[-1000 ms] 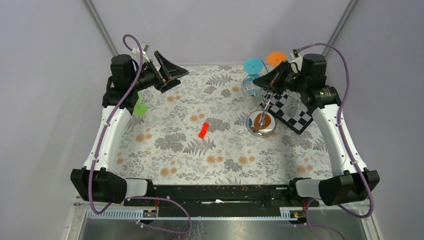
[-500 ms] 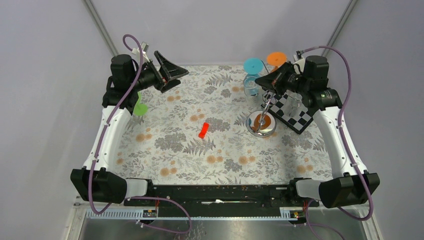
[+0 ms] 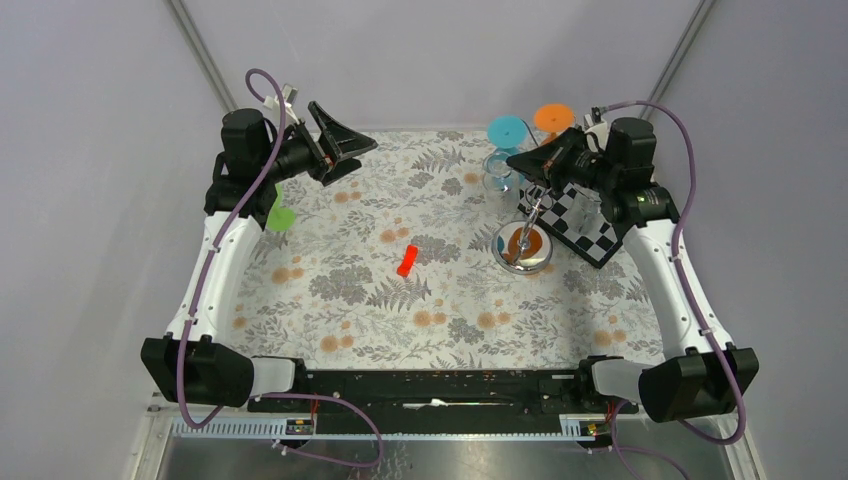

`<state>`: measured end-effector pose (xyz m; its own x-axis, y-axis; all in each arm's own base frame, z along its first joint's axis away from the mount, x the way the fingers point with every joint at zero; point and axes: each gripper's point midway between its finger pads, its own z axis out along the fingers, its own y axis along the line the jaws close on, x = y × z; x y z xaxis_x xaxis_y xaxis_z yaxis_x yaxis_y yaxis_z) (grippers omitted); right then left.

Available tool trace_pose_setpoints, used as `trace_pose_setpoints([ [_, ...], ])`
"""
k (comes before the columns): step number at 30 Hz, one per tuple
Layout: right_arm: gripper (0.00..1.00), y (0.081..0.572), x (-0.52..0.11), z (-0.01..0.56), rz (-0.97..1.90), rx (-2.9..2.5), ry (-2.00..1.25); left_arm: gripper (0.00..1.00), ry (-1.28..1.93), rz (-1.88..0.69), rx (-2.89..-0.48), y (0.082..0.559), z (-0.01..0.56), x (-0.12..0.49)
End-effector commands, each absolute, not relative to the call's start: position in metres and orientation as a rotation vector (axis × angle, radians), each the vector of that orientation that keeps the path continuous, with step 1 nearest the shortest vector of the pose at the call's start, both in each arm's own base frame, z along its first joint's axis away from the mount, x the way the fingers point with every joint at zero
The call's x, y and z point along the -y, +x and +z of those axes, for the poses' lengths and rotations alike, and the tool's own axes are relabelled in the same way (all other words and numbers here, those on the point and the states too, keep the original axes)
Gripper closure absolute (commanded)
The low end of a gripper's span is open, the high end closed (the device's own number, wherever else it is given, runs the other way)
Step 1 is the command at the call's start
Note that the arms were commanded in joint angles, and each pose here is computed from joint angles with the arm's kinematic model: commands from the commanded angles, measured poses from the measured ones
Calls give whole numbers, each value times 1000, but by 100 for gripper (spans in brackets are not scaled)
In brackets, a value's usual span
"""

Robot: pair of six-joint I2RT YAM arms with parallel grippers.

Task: Take the wine glass off the wine glass rack

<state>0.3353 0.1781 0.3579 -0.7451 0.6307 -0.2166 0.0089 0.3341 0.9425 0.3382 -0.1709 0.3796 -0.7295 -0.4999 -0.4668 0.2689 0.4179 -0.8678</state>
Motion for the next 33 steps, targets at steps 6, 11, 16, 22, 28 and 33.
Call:
trace_pose_setpoints([
  [6, 100, 328, -179, 407, 1553, -1822, 461, 1, -131, -1368, -1876, 338, 410, 171],
  [11, 100, 331, -180, 408, 1592, -1785, 474, 1, -132, -1364, -1883, 336, 408, 171],
  [16, 100, 332, -182, 408, 1621, -1779, 470, 1, -135, -1363, -1885, 335, 407, 171],
  [22, 100, 335, -181, 409, 1615, -1767, 473, 1, -139, -1362, -1885, 334, 406, 170],
  [28, 100, 342, -180, 410, 1620, -1723, 485, 1, -142, -1362, -1883, 334, 407, 170],
  [33, 100, 348, -179, 408, 1609, -1713, 502, 1, -144, -1363, -1881, 335, 408, 170],
])
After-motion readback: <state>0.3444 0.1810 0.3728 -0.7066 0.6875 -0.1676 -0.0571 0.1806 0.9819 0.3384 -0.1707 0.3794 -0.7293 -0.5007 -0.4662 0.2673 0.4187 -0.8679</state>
